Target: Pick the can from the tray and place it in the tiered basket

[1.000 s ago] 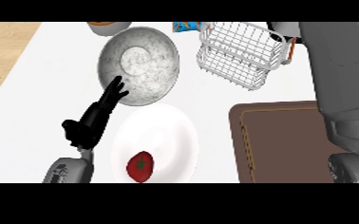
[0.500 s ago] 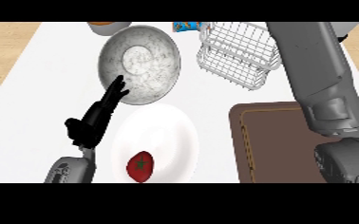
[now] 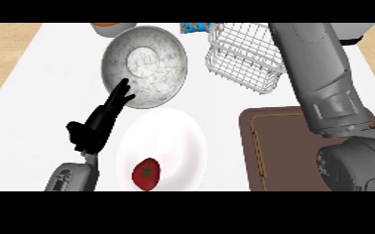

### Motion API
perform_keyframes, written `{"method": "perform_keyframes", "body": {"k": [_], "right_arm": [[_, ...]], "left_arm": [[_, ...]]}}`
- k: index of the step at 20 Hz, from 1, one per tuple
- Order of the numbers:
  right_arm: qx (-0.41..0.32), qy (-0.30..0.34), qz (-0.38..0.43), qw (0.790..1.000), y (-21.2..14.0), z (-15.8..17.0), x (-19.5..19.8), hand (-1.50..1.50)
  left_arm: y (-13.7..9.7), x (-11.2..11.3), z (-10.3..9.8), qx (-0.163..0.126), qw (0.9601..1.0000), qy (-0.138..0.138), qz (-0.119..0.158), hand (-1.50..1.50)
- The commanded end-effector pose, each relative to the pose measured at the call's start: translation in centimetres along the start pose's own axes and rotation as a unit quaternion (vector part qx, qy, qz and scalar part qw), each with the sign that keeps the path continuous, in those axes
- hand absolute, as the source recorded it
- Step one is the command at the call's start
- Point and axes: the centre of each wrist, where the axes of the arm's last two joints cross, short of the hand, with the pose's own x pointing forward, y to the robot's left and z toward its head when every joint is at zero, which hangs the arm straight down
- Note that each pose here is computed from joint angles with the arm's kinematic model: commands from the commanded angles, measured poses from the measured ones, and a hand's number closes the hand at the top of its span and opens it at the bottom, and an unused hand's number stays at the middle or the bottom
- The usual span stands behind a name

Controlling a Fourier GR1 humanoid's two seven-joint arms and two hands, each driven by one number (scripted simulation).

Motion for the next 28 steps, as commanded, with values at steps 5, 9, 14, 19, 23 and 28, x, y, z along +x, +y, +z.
{"method": "perform_keyframes", "body": {"k": [5,9,14,19,23,28], "right_arm": [[-0.035,-0.007,-0.095,0.995,-1.4,0.1,0.0,-1.50],[-0.188,-0.037,-0.080,0.978,-4.5,-0.2,0.0,-1.50],[-0.315,-0.050,-0.098,0.943,-9.9,-0.3,-1.5,-1.50],[-0.349,-0.100,-0.164,0.917,-17.4,1.5,-4.1,-1.50],[-0.361,-0.115,-0.188,0.906,-24.0,4.3,-7.4,-1.50],[-0.337,-0.090,-0.147,0.926,-27.7,8.1,-13.5,-1.50]], "left_arm": [[1.0,-0.4,0.5,0.006,0.9998,0.017,0.007,0.00],[-0.2,-0.7,0.8,0.002,0.9999,0.007,0.009,0.00],[1.1,-1.5,1.7,0.014,0.9996,0.023,0.007,0.00],[0.1,-1.3,0.8,0.027,0.9993,0.025,0.006,0.00],[1.9,-1.3,1.8,0.039,0.9989,0.023,0.009,0.00],[0.8,-1.7,1.8,0.044,0.9986,0.026,0.011,0.00]]}}
